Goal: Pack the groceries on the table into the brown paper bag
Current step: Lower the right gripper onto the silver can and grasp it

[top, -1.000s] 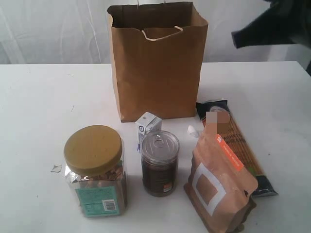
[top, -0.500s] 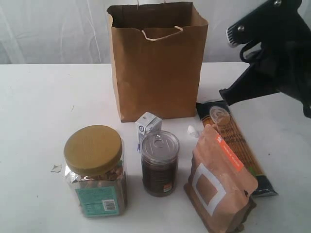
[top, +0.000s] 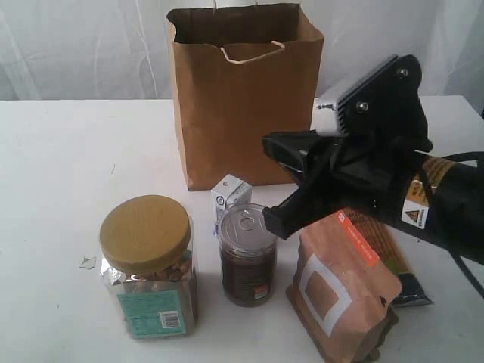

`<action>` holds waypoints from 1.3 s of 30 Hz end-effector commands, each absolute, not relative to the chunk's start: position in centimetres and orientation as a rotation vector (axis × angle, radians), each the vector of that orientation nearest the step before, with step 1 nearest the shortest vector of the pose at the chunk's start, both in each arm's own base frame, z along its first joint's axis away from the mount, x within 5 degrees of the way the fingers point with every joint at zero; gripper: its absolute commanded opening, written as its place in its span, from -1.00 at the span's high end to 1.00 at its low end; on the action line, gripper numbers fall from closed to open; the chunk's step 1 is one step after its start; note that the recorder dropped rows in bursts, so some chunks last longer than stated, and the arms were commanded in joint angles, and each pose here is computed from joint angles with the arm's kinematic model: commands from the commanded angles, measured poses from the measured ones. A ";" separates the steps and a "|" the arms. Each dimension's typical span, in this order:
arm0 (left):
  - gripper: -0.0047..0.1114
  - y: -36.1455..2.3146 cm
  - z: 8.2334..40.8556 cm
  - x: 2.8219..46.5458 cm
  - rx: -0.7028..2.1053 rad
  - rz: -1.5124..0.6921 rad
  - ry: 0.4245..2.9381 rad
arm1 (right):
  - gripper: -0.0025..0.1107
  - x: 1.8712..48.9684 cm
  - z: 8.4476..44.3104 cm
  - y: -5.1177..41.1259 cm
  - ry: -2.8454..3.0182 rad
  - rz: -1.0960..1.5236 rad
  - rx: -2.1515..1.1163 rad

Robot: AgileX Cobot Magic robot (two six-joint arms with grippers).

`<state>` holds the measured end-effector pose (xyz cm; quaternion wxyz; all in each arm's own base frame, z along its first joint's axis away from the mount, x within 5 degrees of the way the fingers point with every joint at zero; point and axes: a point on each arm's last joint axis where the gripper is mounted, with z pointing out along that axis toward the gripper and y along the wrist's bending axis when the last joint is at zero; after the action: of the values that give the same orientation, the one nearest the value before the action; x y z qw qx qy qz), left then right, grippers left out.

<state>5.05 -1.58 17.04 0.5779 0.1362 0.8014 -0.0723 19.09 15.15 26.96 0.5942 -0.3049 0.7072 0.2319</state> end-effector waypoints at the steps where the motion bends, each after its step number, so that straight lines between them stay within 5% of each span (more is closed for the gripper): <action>1: 0.92 -1.6 17.0 5.0 0.323 -0.172 1.871 | 0.96 18.5 24.8 15.5 1.698 0.640 -0.716; 10: 0.92 -1.6 17.0 5.0 0.323 -0.172 1.871 | 0.82 16.4 21.5 16.3 1.596 0.732 -0.999; 13: 0.92 -1.6 17.0 5.0 0.323 -0.172 1.871 | 0.42 16.4 21.2 16.2 1.631 0.705 -1.006; 18: 0.92 -1.6 17.0 5.0 0.323 -0.172 1.871 | -0.64 16.5 20.8 16.0 1.645 0.654 -1.051; 20: 0.92 -1.6 17.0 5.0 0.323 -0.172 1.871 | -0.85 16.5 20.8 16.0 1.633 0.628 -1.074; 39: 0.92 -1.6 17.0 5.0 0.323 -0.172 1.871 | -0.89 21.8 16.9 18.1 1.931 0.539 -0.969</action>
<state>5.05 -1.58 17.04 0.5779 0.1362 0.8014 -0.0723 21.36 17.82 17.33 0.4470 -0.3940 0.7735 0.2161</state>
